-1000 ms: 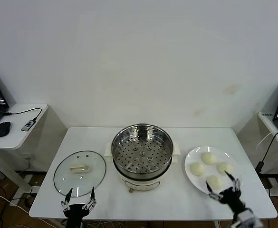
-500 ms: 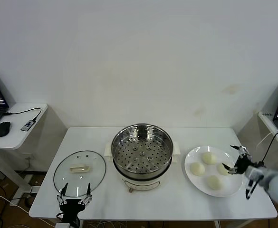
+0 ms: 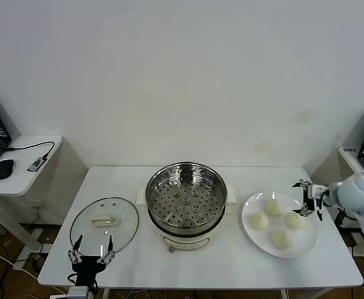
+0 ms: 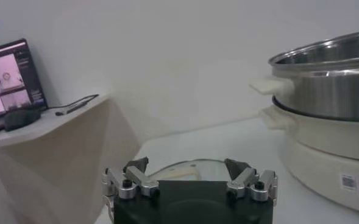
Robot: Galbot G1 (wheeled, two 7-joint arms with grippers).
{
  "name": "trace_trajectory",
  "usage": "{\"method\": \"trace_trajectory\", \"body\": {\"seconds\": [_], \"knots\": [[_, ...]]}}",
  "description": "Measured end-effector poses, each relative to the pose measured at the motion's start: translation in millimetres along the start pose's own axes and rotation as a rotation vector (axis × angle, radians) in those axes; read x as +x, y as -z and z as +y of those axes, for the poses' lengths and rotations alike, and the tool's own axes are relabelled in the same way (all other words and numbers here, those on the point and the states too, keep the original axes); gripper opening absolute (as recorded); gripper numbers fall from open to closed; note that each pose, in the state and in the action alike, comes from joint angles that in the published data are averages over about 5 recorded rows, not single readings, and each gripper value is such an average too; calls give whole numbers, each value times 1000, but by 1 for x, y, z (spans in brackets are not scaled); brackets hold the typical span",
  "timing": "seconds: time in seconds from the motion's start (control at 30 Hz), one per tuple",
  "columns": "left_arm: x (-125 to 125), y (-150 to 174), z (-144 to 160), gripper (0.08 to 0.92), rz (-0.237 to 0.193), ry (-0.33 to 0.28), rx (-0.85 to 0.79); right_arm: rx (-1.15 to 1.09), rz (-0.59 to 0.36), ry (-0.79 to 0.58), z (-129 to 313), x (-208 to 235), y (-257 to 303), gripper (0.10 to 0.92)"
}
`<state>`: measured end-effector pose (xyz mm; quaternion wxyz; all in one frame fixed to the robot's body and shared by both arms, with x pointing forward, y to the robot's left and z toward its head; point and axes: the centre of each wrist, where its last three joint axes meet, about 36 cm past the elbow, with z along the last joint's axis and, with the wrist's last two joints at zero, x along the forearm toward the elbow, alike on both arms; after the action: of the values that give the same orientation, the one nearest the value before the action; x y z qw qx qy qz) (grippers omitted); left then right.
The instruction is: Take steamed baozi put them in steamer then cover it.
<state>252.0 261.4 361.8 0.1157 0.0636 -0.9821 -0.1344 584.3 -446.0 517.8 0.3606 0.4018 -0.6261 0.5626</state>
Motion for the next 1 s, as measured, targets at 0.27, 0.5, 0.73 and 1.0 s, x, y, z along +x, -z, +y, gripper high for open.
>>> {"method": "trace_trajectory", "body": {"seconds": [0.27,0.5,0.73,1.0], "knots": [[-4,0,4,823,-3,11,-16,32,33,91,-22,-29,14,823],[-6,0,8,823,-7,18,-25,50,54,136,-27,-52,24,823],[-8,1,9,823,-12,22,-27,51,56,150,-27,-71,31,823],[-8,0,11,823,-18,29,-32,55,71,148,-24,-88,38,823]]}}
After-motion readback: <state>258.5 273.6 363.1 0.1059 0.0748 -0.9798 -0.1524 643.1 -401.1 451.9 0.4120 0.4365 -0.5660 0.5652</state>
